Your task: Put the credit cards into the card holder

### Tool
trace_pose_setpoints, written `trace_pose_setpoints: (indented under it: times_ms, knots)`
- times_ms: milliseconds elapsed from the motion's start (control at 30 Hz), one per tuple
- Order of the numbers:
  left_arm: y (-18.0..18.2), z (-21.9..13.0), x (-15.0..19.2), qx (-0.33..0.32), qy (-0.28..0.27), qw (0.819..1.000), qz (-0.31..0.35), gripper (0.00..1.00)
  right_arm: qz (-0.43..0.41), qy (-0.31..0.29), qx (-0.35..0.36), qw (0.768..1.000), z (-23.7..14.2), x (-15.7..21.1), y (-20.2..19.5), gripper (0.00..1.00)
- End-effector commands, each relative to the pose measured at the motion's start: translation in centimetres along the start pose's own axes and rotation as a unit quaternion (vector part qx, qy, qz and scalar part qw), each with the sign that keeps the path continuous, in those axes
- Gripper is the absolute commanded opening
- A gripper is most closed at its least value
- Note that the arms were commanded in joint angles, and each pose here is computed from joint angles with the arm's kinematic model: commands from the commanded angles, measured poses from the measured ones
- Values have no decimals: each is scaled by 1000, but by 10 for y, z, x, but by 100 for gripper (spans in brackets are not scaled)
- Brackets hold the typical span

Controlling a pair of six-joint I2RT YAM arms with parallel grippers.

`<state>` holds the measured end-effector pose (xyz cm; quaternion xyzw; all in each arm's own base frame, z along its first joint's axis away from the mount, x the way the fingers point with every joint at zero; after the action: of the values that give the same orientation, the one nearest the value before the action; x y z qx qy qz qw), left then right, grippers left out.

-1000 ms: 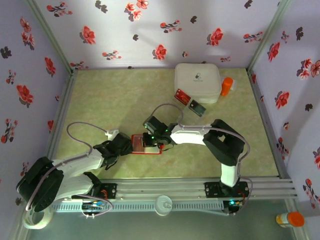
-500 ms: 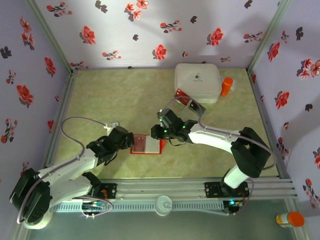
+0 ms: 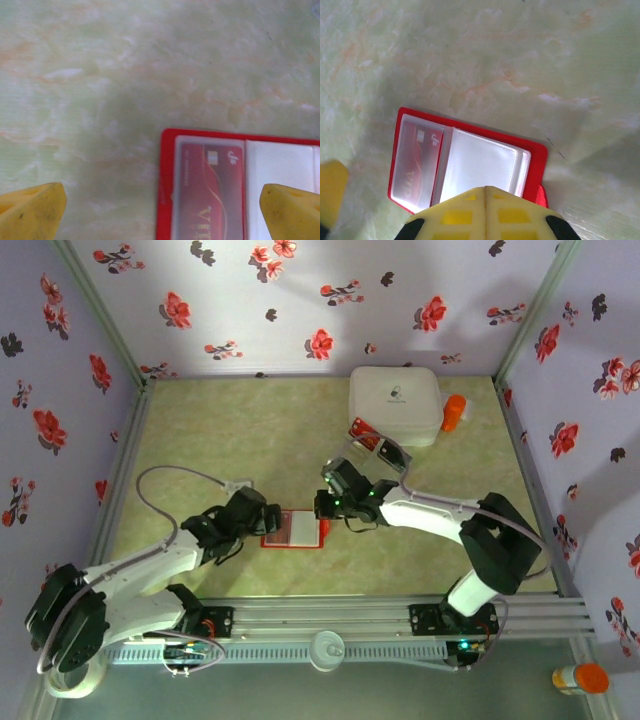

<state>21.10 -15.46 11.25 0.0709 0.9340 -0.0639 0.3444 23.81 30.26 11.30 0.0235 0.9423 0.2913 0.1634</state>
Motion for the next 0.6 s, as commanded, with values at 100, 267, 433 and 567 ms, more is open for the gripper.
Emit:
trace_pose_setpoints:
  times_ms: [100, 267, 433, 567]
  knots:
    - [-23, 5, 0, 21, -6, 1000, -1, 100, 27, -1, -11, 1000, 23, 7, -5, 3]
    - [-29, 8, 6, 21, -2, 1000, 10, 100, 22, -2, 3, 1000, 31, 8, -10, 2]
    - [-30, 12, 12, 22, 1, 1000, 13, 100, 17, 4, 8, 1000, 37, 7, -9, 2]
    - [-33, 14, 14, 24, 2, 1000, 14, 100, 9, 14, 17, 1000, 42, 7, -8, 2]
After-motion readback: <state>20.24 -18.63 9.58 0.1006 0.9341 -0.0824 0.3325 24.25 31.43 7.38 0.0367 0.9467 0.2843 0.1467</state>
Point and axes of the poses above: each hand's point on the last joint's axis, 136 mm out from that joint toward the fingers, its own z axis out along the fingers, its own y axis along the line the jaws close on, x = y × z, the point moved 4 cm from there along -z, back along the fingers, and after that the axes turned 11 degrees about z, right-handed, at the moved point
